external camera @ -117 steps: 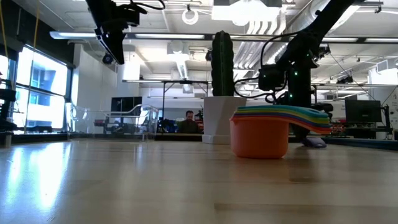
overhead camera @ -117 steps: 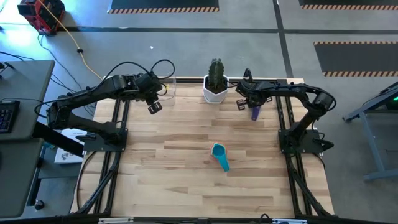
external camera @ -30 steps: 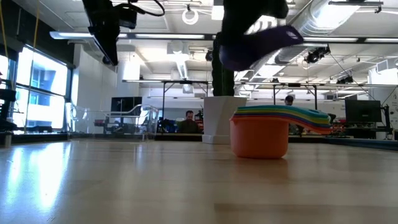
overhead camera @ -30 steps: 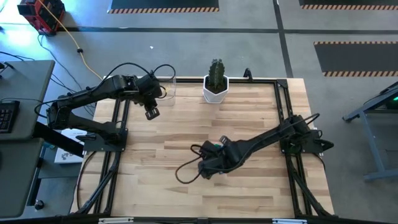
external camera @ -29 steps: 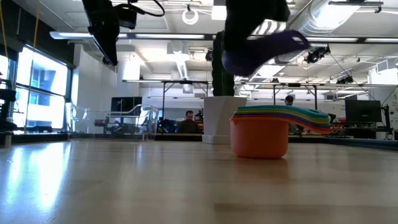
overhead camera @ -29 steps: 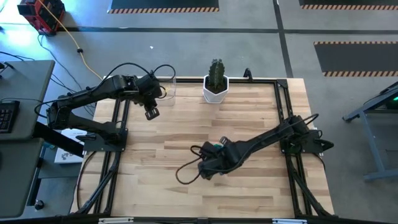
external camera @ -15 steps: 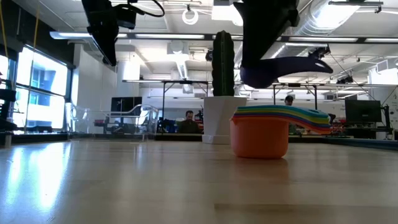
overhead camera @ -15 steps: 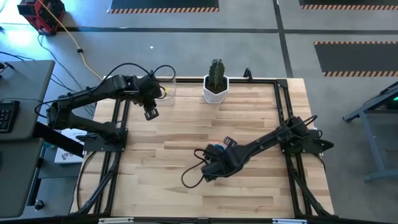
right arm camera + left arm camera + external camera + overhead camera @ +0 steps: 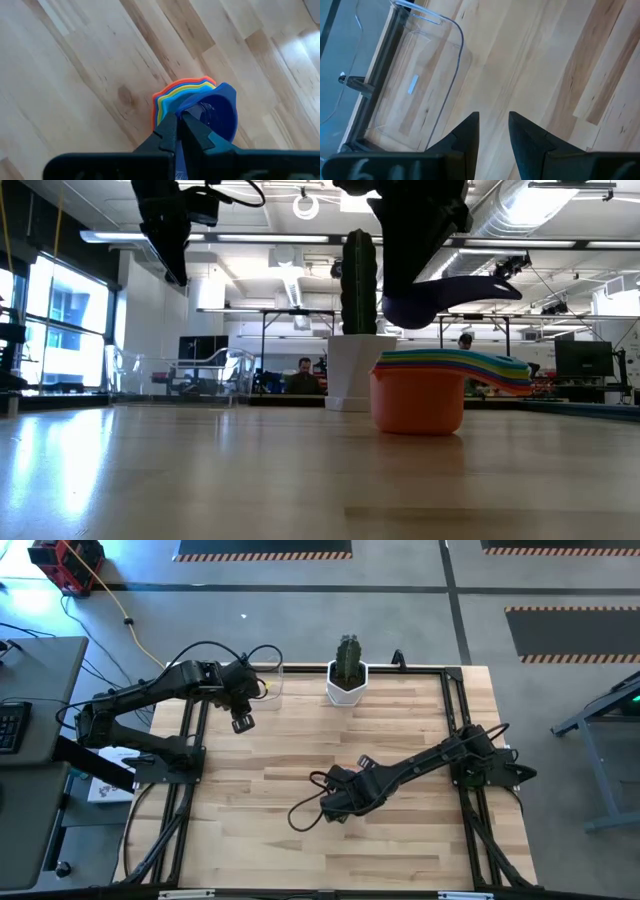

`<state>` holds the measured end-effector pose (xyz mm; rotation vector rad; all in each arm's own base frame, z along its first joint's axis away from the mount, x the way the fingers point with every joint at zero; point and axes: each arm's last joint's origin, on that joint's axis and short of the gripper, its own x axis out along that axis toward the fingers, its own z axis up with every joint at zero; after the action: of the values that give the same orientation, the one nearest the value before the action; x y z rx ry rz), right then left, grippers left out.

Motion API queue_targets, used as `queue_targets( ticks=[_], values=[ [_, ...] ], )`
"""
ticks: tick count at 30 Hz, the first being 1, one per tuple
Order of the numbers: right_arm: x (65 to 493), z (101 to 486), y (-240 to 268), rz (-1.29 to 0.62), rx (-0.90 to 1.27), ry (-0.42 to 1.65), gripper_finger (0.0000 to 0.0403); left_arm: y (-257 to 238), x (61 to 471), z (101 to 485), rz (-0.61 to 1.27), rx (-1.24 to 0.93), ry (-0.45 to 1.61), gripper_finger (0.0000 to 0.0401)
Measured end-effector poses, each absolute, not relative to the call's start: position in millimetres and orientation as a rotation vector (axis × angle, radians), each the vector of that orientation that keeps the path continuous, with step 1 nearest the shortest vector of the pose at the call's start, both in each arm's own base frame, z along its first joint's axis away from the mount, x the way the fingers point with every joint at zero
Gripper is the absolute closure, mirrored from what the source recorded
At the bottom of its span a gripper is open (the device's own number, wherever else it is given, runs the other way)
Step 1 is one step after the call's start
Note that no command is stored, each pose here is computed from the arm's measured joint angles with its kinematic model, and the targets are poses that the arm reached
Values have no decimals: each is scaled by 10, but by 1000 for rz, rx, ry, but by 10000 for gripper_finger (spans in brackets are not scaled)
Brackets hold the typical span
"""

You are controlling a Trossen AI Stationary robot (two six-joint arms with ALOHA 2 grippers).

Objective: Nest measuring cups in basket
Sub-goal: Stack the violet measuring cup on the light blue measuring cup

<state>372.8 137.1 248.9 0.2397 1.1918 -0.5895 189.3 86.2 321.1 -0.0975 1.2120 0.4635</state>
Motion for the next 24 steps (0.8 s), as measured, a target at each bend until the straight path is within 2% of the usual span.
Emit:
queue_targets(
  ticks=[24],
  values=[
    [3785, 2472, 1238, -608, 267, 1202, 403, 863, 1894, 3212, 464, -97, 1210, 304]
  ],
)
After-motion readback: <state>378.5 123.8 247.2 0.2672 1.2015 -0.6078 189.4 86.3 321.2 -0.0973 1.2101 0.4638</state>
